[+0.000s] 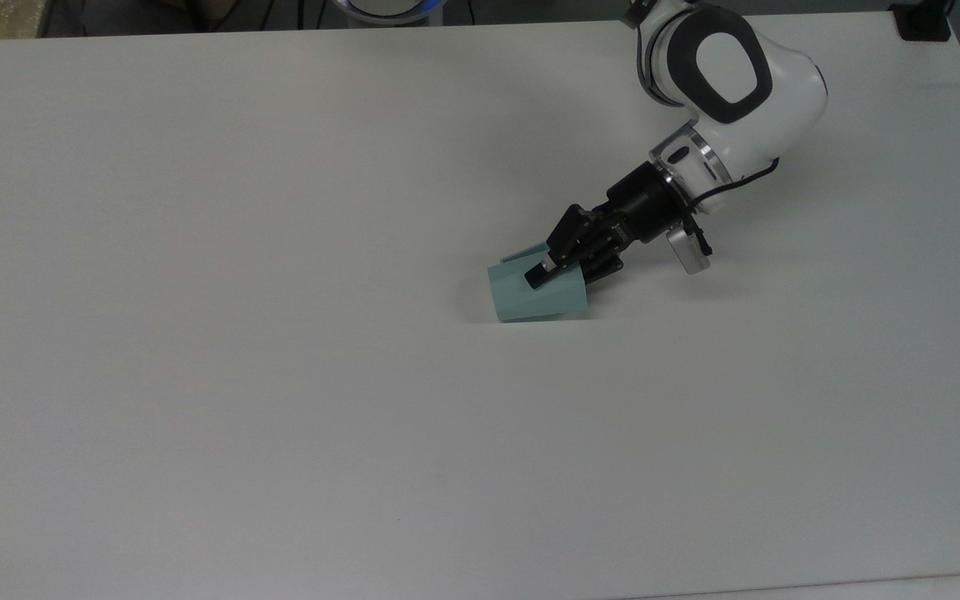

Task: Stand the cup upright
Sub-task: 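Close the gripper on the cup and lift it, then carry the cup across the table while rotating it upright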

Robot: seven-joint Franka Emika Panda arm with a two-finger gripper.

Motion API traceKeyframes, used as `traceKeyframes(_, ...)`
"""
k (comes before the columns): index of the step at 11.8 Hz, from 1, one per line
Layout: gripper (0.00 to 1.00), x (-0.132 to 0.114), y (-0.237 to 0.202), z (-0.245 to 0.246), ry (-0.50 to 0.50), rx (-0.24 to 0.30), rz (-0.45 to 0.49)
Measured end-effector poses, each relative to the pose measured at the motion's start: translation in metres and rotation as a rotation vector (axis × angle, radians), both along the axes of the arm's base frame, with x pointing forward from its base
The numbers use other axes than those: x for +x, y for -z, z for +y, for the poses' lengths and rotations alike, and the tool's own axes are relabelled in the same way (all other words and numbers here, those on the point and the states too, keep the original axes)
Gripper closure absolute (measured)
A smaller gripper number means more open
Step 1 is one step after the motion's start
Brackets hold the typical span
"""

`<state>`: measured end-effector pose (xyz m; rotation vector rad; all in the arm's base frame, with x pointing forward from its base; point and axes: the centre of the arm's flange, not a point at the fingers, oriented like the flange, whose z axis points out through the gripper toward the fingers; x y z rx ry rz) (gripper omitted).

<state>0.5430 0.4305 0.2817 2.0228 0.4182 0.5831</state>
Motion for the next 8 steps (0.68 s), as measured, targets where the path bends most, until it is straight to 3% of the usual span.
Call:
traceKeyframes(2, 0.93, 0.009, -0.039, -0.017, 0.083, 0.117, 0.008)
traceKeyframes(6, 0.93, 0.017, -0.100, -0.062, 0.221, 0.298, 0.036)
traceKeyframes(8, 0.93, 0.022, -0.130, -0.096, 0.287, 0.452, 0.059)
